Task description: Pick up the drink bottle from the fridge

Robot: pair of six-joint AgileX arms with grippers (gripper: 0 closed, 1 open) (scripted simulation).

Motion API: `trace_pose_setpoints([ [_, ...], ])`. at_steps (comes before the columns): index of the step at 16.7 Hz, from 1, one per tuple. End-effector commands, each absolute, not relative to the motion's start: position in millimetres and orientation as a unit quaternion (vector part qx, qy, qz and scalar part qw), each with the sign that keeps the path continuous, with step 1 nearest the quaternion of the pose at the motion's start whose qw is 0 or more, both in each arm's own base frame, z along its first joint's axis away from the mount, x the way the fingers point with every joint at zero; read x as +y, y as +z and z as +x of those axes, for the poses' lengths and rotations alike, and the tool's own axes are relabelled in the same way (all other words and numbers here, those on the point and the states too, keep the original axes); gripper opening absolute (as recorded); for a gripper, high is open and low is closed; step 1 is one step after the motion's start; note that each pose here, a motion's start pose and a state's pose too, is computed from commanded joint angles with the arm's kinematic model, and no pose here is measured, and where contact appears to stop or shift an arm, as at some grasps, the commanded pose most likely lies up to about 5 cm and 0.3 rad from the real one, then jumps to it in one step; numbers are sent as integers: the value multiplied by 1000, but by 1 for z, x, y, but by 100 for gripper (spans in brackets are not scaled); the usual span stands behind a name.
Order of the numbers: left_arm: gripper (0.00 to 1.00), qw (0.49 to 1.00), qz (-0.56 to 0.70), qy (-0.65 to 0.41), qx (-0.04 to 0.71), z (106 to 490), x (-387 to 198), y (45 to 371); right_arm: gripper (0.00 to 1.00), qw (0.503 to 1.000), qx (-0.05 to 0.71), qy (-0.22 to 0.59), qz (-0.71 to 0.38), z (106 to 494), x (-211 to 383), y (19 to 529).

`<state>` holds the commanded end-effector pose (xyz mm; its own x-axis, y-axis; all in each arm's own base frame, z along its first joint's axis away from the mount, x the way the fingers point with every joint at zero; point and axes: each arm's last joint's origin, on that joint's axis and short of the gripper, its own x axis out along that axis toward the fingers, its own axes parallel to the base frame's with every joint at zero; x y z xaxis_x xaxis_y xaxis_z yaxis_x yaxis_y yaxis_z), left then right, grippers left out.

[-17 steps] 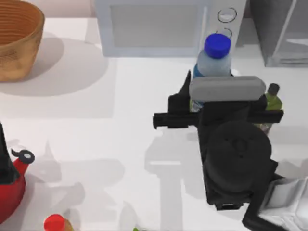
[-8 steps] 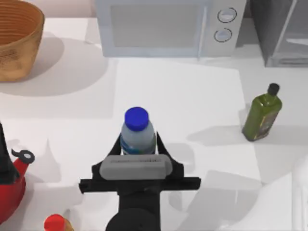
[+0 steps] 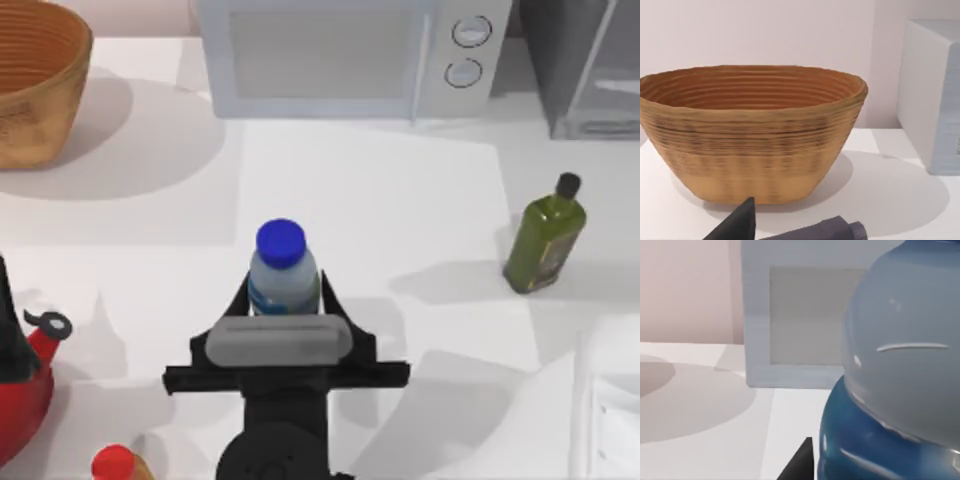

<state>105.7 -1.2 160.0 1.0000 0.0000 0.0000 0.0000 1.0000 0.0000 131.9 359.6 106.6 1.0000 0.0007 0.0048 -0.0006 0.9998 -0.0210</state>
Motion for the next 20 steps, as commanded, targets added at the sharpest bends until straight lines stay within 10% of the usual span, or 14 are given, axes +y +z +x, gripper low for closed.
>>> trace_pose_setpoints([
  [9, 100, 1000, 0, 0, 0, 106, -1, 160, 0, 1000, -4, 0, -8, 174, 360, 81],
  [20, 100, 1000, 0, 0, 0, 106, -1, 160, 83, 1000, -4, 0, -8, 174, 360, 81],
])
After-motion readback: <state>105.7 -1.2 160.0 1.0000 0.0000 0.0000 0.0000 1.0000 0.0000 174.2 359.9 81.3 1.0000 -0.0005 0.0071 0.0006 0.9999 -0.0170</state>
